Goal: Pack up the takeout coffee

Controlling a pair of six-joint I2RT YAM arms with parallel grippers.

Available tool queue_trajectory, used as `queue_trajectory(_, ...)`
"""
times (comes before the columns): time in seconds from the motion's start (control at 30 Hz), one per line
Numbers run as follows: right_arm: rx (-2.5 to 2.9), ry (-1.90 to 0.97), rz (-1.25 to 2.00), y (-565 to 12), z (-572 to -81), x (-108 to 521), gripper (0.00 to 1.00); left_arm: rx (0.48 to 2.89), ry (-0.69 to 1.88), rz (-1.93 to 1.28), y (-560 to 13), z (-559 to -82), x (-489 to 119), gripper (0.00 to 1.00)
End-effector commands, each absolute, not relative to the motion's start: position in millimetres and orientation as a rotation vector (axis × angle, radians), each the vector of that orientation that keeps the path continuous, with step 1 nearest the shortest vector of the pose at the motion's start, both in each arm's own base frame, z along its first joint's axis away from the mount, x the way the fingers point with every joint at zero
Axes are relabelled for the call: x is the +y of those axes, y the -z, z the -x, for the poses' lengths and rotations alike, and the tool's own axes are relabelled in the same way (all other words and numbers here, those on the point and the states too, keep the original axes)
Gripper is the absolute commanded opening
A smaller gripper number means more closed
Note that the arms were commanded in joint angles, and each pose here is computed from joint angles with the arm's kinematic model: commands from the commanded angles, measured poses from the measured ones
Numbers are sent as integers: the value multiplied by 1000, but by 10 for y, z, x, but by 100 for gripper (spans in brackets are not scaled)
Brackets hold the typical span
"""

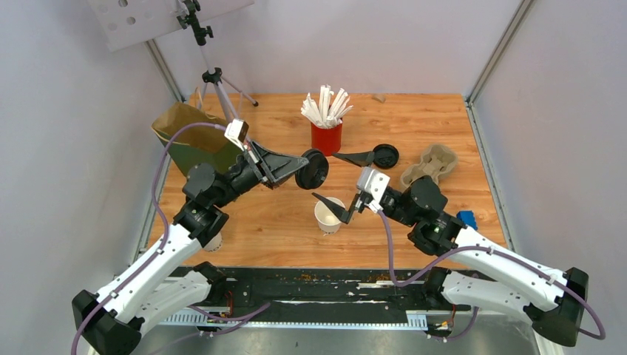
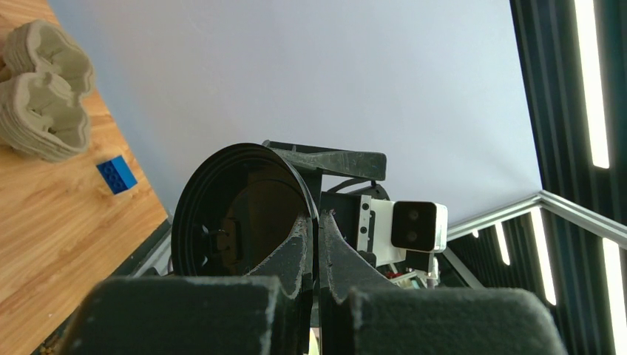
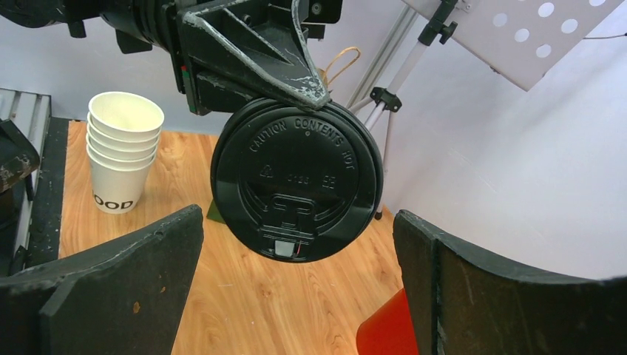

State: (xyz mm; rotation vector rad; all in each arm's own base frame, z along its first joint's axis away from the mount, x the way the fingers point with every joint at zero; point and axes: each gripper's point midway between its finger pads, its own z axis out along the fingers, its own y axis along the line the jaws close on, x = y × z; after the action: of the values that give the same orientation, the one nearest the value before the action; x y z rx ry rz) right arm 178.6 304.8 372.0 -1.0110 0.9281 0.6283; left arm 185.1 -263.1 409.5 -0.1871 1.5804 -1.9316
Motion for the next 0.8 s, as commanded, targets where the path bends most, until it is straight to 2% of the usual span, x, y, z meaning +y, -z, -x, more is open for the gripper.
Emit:
queue_trajectory(0.0,850,-610,969,-4052,-1788,3062,100,1507,1973,154,-4261,-1764,-2575,0)
queue_trajectory(0.4,852,-623,993,-4026,-1797,3174,100,1498,1984,144,-4278,-1722,-2559,0)
queue_trajectory(0.77,851,-649,1002,-4023,-1744,3170,82,1519,1970,132,-4215,-1697,-2554,0)
